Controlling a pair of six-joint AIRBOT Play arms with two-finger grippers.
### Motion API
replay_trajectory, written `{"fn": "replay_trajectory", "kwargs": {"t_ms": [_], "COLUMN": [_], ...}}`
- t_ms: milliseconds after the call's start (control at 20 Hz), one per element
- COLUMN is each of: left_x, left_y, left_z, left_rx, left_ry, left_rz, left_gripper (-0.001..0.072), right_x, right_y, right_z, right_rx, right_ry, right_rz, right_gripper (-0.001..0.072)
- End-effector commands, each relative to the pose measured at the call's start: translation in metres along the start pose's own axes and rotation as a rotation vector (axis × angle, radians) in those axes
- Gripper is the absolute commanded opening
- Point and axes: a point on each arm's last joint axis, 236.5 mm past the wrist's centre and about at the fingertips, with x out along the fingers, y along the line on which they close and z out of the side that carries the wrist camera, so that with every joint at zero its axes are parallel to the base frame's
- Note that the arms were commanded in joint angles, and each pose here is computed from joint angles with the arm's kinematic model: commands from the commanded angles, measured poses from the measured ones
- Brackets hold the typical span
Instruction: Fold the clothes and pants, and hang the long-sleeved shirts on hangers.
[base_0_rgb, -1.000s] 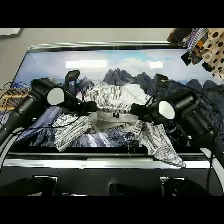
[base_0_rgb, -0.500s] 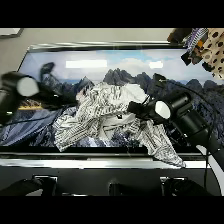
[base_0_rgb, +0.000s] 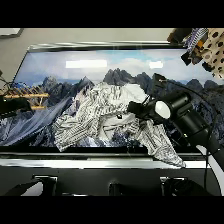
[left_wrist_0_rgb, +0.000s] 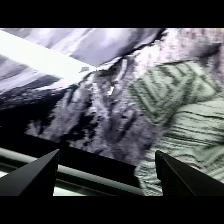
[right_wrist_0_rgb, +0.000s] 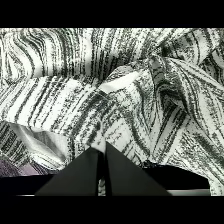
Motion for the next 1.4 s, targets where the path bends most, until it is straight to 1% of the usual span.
{"fn": "replay_trajectory", "kwargs": {"t_ms": [0,100,250,400,600,700,850,1000,1100,1200,1350], "left_x": [0.008,0.014,0.018,0.039,0.07,0.085,0.115,0.139,0.148,0.154,0.163], "left_y": [0.051,0.083,0.141,0.192,0.237,0.247,0.242,0.237,0.238,0.241,0.238], "left_z": [0.007,0.013,0.018,0.0,-0.016,-0.018,-0.023,-0.02,-0.01,0.001,0.006], "left_rx": [-0.059,-0.135,-0.272,-0.346,-0.395,-0.342,-0.213,-0.016,0.099,0.133,0.158], "left_ry": [-0.022,-0.06,-0.135,-0.103,-0.065,-0.053,0.002,0.022,0.0,-0.018,-0.014], "left_rz": [0.075,0.05,-0.026,-0.054,-0.041,-0.04,-0.09,-0.113,-0.087,-0.041,-0.032], "left_gripper": [0.0671,0.0671,0.0671,0.067,0.067,0.0666,0.0666,0.0665,0.0664,0.0664,0.0664], "right_x": [0.0,0.0,0.001,0.001,0.001,0.001,0.001,0.001,0.001,0.001,0.0], "right_y": [-0.001,-0.003,-0.004,-0.005,-0.005,-0.005,-0.005,-0.006,-0.005,-0.006,-0.008], "right_z": [-0.001,-0.002,-0.004,-0.004,-0.004,-0.003,-0.003,-0.003,-0.003,-0.003,-0.005], "right_rx": [-0.003,-0.003,-0.003,-0.021,-0.023,-0.023,-0.024,-0.023,-0.023,-0.02,-0.012], "right_ry": [0.002,0.01,0.018,0.018,0.015,0.014,0.013,0.014,0.013,0.014,0.023], "right_rz": [-0.003,-0.012,-0.019,-0.019,-0.021,-0.021,-0.023,-0.024,-0.023,-0.024,-0.033], "right_gripper": [0.0025,0.0025,0.0025,0.0025,0.0025,0.0025,0.0025,0.0025,0.0025,0.0025,0.0026]}}
